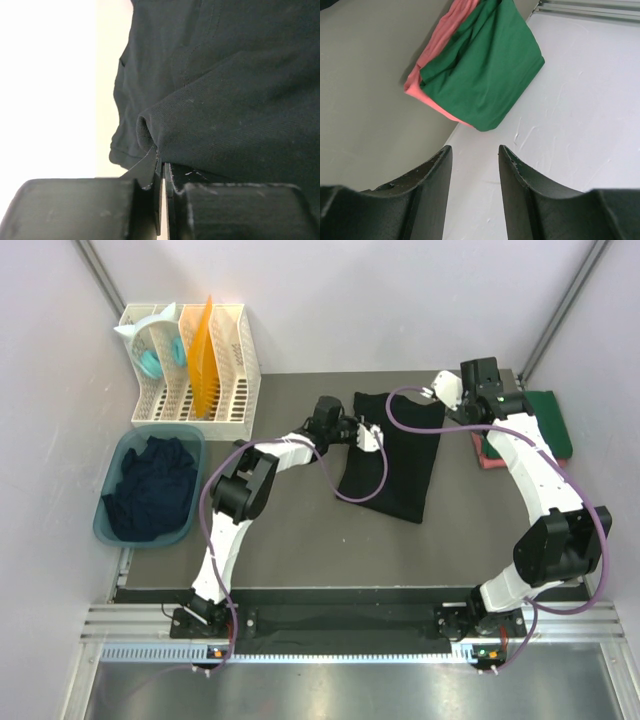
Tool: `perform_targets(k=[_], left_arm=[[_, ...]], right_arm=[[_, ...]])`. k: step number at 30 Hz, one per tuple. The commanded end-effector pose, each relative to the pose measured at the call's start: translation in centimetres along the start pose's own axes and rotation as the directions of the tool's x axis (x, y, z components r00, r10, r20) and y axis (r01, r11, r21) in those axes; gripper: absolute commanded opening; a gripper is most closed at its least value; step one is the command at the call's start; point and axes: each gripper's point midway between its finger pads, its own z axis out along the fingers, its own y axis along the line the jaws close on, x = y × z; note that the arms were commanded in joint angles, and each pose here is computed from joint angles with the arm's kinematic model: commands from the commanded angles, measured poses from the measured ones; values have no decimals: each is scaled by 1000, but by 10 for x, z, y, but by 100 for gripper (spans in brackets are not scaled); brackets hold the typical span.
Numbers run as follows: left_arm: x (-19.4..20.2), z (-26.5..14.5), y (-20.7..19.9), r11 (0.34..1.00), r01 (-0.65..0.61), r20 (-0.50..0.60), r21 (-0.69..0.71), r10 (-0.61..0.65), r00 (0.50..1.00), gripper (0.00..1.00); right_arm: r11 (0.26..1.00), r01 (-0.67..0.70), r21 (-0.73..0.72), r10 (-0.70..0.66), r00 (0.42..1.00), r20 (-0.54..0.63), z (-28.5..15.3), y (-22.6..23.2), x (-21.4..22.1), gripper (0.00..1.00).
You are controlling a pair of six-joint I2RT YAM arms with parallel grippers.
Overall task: Fold and stack the t-shirts
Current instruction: Fold the folded rectangular tshirt in 1/3 of the way
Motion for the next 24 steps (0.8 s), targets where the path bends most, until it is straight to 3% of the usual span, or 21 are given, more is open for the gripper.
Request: perform_targets(k=[1,3,12,13,14,16,17,18,21,23,24], left_arm=[[-24,-21,53,984,-126,-1,-129,127,992,11],[-19,-23,51,981,-151,-20,-125,149,989,19],[15,-40,47,964,-245,-158,-103,227,961,26],[19,-43,49,963,-245,-172,-108,225,959,30],[28,-48,54,961,-246,-197,-124,219,956,46],[40,-58,69,957,-231,-251,-178,182,951,68],[46,-67,84,954,-203,-269,-221,141,953,91],[53,-74,93,950,-192,-303,-245,113,946,99],[61,-100,126,935,-138,-336,-326,22,942,99],[60,-119,148,919,-100,-341,-381,-39,939,99],[59,-124,152,918,-86,-341,-388,-57,938,99]], right_arm=[[998,-36,59,34,999,32,-14,-15,-4,43],[997,-37,60,35,999,30,-15,-15,-3,43],[997,-39,62,37,999,32,-20,-14,-1,43],[997,-44,60,42,999,31,-19,-13,0,43],[998,-43,50,41,999,34,-19,-11,0,43],[999,-35,19,34,999,34,-18,-3,1,43],[999,-32,-5,32,999,42,-16,3,0,43],[999,-27,-21,28,999,46,-15,8,1,43],[994,-1,-106,6,998,55,-4,33,1,42],[983,2,-184,15,996,87,3,52,-5,34],[973,1,-233,18,997,80,9,63,-6,25]])
